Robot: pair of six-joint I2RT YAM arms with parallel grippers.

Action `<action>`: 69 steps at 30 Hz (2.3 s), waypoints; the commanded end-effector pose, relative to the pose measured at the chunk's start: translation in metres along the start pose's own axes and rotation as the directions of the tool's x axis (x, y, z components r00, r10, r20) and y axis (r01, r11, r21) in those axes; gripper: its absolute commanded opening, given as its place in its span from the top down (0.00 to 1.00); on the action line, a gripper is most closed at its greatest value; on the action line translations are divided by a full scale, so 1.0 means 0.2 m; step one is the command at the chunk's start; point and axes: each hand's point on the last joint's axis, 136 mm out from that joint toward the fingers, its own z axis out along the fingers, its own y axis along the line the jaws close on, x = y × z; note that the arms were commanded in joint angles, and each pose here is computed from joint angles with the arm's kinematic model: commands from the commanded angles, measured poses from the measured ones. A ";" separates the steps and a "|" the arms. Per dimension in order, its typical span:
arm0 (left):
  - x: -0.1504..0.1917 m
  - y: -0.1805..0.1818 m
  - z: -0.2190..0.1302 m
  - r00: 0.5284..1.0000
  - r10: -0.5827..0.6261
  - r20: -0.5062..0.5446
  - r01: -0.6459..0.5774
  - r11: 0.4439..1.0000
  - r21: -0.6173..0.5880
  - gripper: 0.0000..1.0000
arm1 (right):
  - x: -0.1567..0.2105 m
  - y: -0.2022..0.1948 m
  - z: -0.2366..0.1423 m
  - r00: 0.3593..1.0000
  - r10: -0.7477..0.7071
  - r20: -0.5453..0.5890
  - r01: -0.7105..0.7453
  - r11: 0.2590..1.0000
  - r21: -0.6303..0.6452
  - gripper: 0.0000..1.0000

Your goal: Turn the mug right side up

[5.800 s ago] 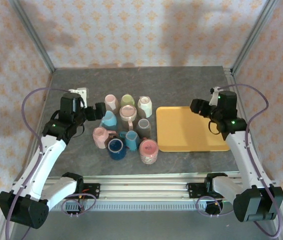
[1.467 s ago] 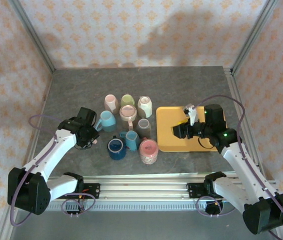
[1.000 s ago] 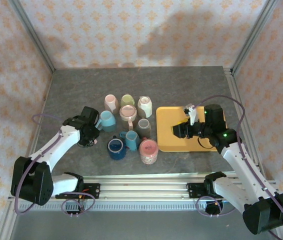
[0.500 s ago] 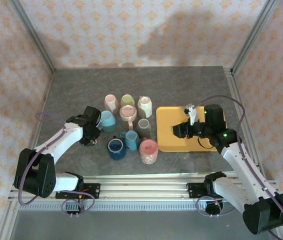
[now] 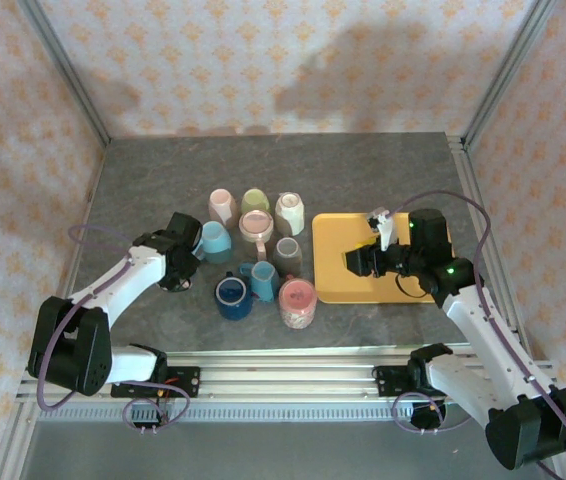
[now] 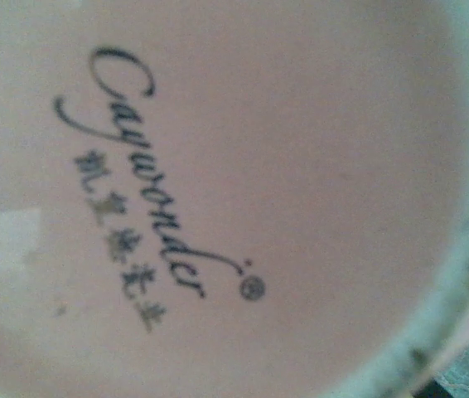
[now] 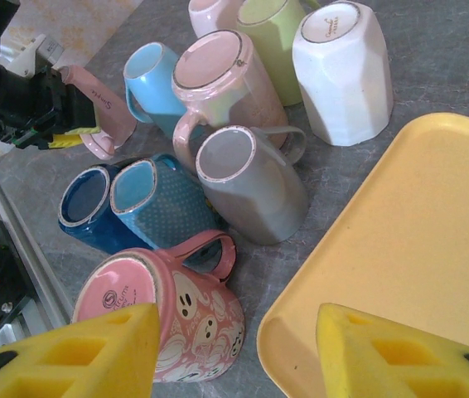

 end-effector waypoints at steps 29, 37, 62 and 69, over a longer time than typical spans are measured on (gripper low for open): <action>-0.10 -0.04 -0.31 0.997 -0.057 -0.052 0.065 0.984 0.166 1.00 | -0.14 -0.01 -0.02 0.934 0.347 0.084 -0.348 0.937 0.000 0.49; -0.16 -0.20 -0.57 0.992 -0.070 -0.103 0.101 0.936 0.338 1.00 | -0.27 -0.01 -0.04 0.814 0.571 0.107 -0.573 0.819 -0.011 0.49; -0.28 -1.10 -1.63 0.967 0.004 -0.254 0.233 0.384 0.894 1.00 | -0.93 0.25 0.08 0.152 0.983 -0.103 -0.930 0.107 -0.352 0.47; -0.17 -1.29 -1.81 0.962 0.084 -0.260 0.225 0.300 0.927 1.00 | -1.06 0.34 0.16 0.091 0.981 -0.173 -0.914 0.013 -0.406 0.47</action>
